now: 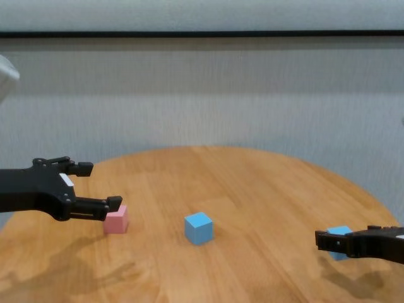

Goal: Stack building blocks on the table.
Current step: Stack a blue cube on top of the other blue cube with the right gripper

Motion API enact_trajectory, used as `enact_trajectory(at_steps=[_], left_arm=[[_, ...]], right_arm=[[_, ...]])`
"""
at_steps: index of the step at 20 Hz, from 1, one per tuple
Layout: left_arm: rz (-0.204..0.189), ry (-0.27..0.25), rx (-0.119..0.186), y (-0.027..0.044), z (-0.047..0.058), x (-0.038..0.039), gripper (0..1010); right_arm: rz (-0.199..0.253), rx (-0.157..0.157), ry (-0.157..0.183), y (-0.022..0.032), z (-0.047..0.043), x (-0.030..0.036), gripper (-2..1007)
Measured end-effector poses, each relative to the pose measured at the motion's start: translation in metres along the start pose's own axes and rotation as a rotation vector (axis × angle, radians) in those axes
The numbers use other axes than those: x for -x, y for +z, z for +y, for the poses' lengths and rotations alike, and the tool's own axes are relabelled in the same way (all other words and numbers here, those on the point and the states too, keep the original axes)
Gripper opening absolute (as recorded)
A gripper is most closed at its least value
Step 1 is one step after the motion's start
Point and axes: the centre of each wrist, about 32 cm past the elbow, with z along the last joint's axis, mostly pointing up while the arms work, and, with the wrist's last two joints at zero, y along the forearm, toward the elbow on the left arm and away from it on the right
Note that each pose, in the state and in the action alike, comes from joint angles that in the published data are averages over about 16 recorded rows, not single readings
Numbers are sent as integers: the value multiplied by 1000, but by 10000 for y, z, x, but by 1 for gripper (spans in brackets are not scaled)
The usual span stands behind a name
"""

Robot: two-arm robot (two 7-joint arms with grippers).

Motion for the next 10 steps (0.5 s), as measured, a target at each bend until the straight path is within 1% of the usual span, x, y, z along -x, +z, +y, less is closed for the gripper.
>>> enact_trajectory(at_steps=[10], left_arm=[[0, 0, 0, 0, 0, 0, 1000]], right_arm=[[-1, 8, 17, -22, 92, -13, 1005]])
